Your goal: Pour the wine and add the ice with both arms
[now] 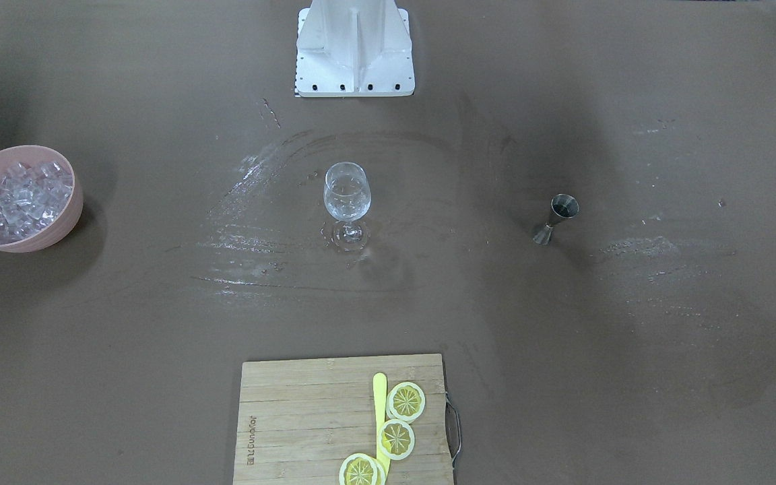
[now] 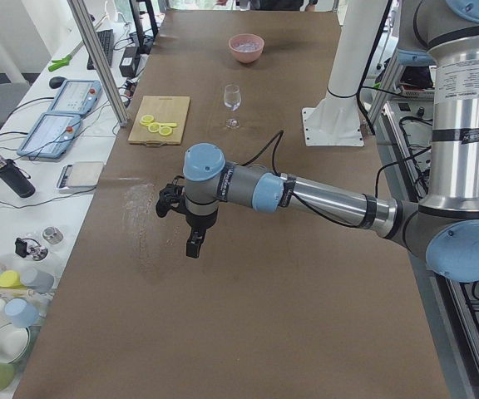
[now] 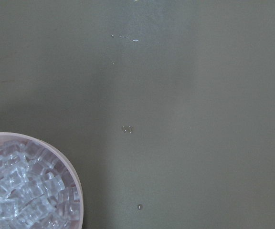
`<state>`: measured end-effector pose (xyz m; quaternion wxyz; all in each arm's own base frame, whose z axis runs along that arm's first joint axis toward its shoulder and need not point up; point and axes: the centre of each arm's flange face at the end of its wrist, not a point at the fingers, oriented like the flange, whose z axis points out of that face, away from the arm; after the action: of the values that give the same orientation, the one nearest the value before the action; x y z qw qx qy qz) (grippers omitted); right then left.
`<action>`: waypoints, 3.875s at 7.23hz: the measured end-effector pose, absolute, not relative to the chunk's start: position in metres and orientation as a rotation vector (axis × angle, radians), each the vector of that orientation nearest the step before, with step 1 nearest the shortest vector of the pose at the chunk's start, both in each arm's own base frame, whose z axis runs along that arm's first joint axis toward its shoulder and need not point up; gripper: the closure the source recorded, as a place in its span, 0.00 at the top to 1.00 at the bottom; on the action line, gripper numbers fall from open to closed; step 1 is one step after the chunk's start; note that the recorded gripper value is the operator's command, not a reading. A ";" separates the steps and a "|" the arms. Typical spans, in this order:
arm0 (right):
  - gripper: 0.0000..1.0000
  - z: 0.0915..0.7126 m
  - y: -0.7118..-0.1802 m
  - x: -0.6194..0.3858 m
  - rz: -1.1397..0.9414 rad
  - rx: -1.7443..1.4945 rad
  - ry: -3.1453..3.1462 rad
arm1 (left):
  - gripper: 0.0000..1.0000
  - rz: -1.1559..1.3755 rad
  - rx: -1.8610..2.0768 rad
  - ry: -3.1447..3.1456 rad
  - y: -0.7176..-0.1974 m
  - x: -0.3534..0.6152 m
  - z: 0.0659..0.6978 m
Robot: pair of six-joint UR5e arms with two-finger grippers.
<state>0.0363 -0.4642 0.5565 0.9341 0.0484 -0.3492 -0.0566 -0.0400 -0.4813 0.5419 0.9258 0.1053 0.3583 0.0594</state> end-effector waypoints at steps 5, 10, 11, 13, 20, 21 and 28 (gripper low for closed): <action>1.00 0.554 -0.465 0.037 -0.128 0.109 -0.708 | 0.99 0.180 0.375 0.735 -0.532 -0.037 0.494; 1.00 0.548 -0.469 0.037 -0.126 0.120 -0.705 | 0.98 0.268 0.584 0.752 -0.547 -0.015 0.453; 1.00 0.548 -0.469 0.037 -0.126 0.120 -0.705 | 0.98 0.263 0.638 0.791 -0.545 0.005 0.441; 1.00 0.549 -0.467 0.037 -0.124 0.117 -0.705 | 0.98 0.172 0.677 0.939 -0.526 0.066 0.424; 1.00 0.550 -0.468 0.037 -0.122 0.114 -0.705 | 0.98 -0.038 0.997 0.950 -0.417 0.232 0.400; 1.00 0.550 -0.468 0.037 -0.121 0.114 -0.705 | 0.98 -0.058 1.042 0.908 -0.402 0.259 0.400; 1.00 0.550 -0.469 0.037 -0.119 0.113 -0.707 | 0.98 -0.232 1.086 0.888 -0.337 0.342 0.431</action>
<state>0.0366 -0.4687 0.5501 0.9348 0.0553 -0.3458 -0.0584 0.3423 -0.3367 0.4312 0.7577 0.4985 0.4076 -0.1063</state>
